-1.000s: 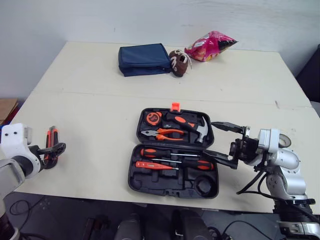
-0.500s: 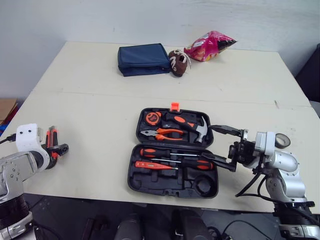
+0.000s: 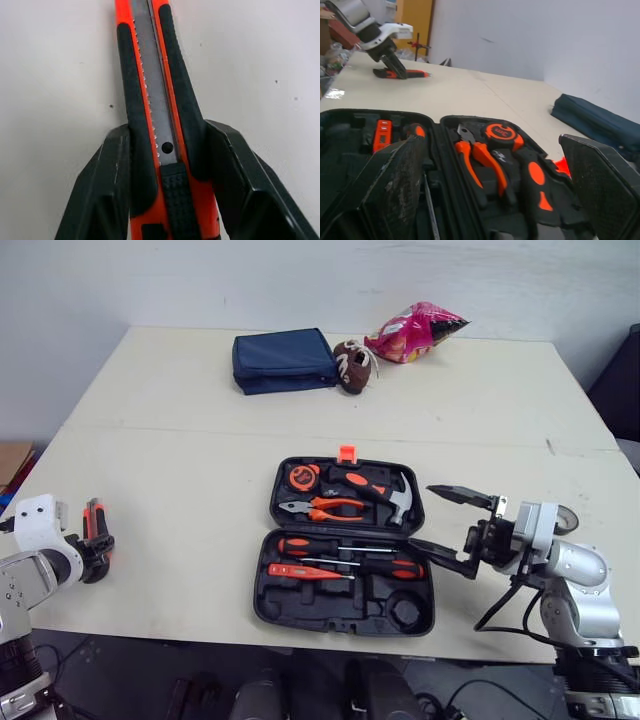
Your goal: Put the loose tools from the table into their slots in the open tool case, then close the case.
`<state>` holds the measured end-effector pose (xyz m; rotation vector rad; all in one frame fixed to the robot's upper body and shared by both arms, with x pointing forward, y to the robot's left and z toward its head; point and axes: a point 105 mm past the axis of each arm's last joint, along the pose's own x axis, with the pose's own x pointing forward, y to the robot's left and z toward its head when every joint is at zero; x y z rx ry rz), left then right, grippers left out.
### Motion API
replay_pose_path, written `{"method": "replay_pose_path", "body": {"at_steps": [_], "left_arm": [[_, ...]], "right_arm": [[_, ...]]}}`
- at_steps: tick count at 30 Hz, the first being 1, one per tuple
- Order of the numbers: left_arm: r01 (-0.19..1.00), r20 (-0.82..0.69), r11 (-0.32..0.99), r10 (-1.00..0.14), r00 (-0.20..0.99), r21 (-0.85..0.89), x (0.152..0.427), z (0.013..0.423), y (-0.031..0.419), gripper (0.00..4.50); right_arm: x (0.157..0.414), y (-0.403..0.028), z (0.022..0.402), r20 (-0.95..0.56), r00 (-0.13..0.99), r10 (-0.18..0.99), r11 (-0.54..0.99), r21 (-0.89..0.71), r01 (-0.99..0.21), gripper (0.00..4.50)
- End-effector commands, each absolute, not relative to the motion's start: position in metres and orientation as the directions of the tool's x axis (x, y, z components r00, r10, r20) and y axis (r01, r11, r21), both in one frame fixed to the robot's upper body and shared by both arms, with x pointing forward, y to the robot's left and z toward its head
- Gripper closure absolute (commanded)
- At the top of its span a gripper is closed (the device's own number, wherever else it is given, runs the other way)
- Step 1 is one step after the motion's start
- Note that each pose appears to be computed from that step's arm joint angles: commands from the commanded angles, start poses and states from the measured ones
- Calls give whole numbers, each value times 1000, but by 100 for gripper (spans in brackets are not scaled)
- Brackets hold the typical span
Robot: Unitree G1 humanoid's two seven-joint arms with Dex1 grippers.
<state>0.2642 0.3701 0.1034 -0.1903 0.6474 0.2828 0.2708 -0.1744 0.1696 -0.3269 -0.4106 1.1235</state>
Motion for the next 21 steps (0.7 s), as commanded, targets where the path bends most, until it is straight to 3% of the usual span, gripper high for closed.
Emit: {"method": "replay_pose_path", "body": {"at_steps": [1, 3, 5, 8, 11, 12, 13, 15, 17, 21], "left_arm": [[-345, -646, 930, 188, 740, -124, 257, 82, 370, 302], [-275, -537, 954, 172, 826, -117, 270, 107, 362, 302], [-129, -433, 992, 120, 893, 7, 278, 136, 348, 302], [122, -289, 984, -79, 954, 133, 282, 175, 315, 302], [354, -224, 891, -297, 928, 285, 278, 197, 279, 302], [540, -262, 747, -472, 842, 389, 271, 205, 243, 302], [651, -313, 617, -574, 756, 441, 263, 206, 221, 302], [762, -313, 478, -714, 627, 437, 257, 215, 186, 302], [847, -371, 283, -803, 466, 451, 247, 214, 159, 302], [939, -503, 6, -843, 190, 344, 228, 200, 126, 302]], "right_arm": [[267, -179, 180, 162, 373, 914, 403, -491, -772, 0], [267, -184, 180, 154, 379, 912, 404, -492, -771, 0], [267, -188, 180, 150, 384, 911, 405, -491, -771, 0], [267, -196, 177, 133, 394, 909, 406, -488, -772, 0], [266, -200, 174, 120, 400, 909, 405, -482, -777, 0], [262, -203, 173, 135, 404, 905, 420, -452, -787, 0], [259, -204, 172, 147, 407, 901, 429, -429, -795, 0], [248, -207, 167, 126, 392, 911, 407, -416, -813, 0], [241, -209, 162, 102, 390, 915, 395, -416, -819, 0], [229, -207, 156, 58, 360, 931, 352, -399, -847, 0]]}}
